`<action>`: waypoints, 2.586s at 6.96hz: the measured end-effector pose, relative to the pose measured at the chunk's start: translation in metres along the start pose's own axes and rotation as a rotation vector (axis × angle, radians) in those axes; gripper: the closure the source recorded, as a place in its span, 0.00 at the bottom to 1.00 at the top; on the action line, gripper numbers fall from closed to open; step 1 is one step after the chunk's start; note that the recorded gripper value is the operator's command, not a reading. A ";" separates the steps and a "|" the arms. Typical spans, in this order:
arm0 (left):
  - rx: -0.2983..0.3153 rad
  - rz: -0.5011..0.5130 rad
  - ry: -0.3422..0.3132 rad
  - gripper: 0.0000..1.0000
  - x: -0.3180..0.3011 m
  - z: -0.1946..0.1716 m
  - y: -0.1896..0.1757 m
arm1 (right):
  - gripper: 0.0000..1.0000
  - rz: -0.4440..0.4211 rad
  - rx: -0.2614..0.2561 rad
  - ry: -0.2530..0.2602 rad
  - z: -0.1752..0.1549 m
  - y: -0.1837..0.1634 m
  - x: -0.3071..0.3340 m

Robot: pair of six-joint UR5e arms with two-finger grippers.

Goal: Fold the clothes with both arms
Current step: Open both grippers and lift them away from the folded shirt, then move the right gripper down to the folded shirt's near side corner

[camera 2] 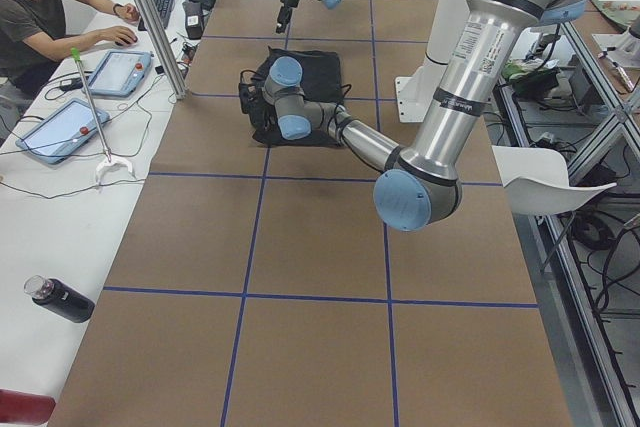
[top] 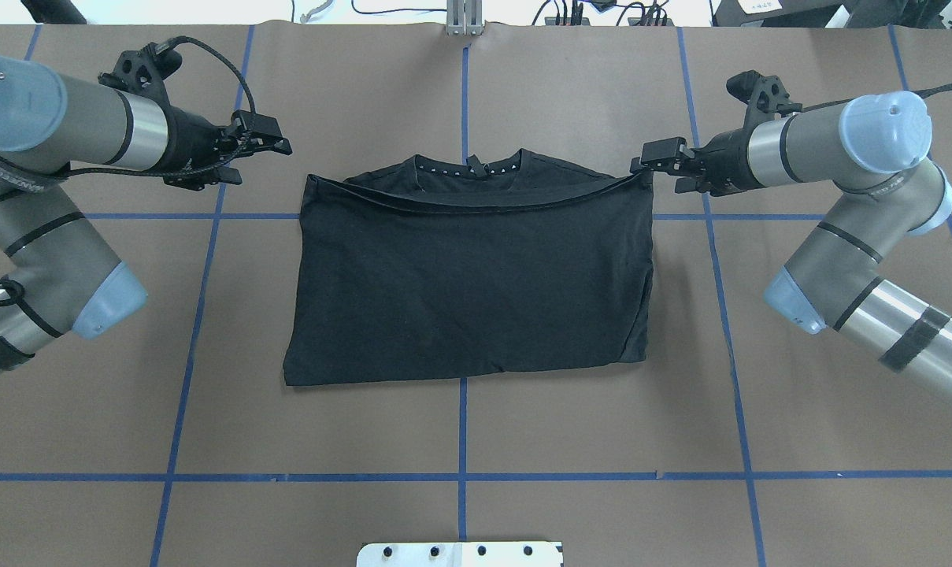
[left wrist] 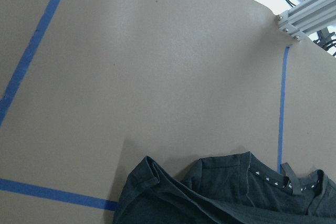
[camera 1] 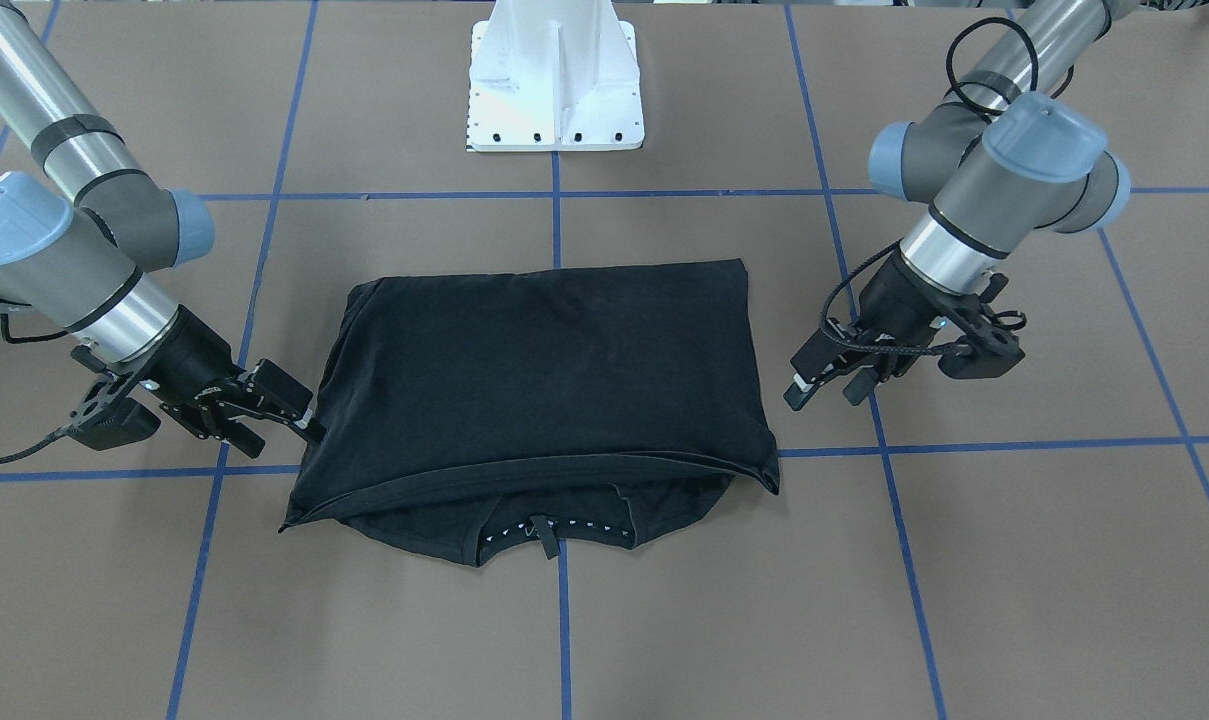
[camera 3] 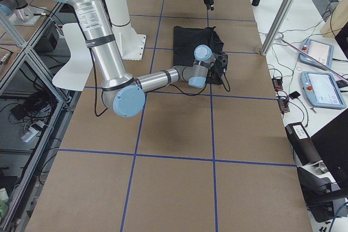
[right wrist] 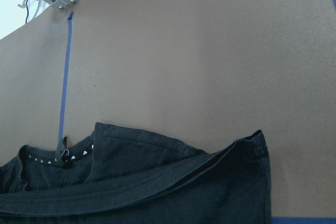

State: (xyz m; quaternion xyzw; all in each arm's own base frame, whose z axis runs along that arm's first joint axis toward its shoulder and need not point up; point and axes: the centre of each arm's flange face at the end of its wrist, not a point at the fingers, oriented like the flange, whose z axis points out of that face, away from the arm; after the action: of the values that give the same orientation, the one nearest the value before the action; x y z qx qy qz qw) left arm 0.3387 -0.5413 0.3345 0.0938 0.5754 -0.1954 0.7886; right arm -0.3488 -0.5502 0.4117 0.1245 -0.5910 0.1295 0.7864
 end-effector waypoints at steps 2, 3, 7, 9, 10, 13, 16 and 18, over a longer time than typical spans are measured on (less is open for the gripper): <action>-0.031 0.001 0.012 0.00 -0.012 -0.024 0.009 | 0.00 -0.008 -0.050 0.003 -0.008 0.036 0.014; -0.042 0.003 0.019 0.00 -0.013 -0.031 0.012 | 0.00 -0.013 -0.083 0.005 -0.013 0.059 0.016; -0.049 0.008 0.029 0.00 -0.014 -0.060 0.027 | 0.00 0.043 -0.250 0.069 -0.019 0.136 -0.017; -0.049 0.009 0.031 0.00 -0.012 -0.065 0.030 | 0.01 0.061 -0.298 0.108 -0.009 0.161 -0.007; -0.049 0.009 0.032 0.00 -0.011 -0.066 0.030 | 0.04 0.066 -0.310 0.126 -0.005 0.167 -0.001; -0.047 0.009 0.032 0.00 -0.012 -0.067 0.030 | 0.13 0.072 -0.331 0.152 0.002 0.176 0.002; -0.047 0.007 0.028 0.00 -0.015 -0.066 0.030 | 0.36 0.065 -0.359 0.164 0.010 0.192 0.000; -0.047 0.005 0.023 0.00 -0.018 -0.066 0.030 | 0.90 0.069 -0.369 0.181 0.013 0.195 -0.005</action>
State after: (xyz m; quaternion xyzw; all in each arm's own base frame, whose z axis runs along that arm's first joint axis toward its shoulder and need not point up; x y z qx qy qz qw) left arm 0.2892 -0.4856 0.3281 0.0787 0.5886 -0.1788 0.7845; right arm -0.4303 -0.3724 0.4189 -0.0543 -0.5357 0.0564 0.8408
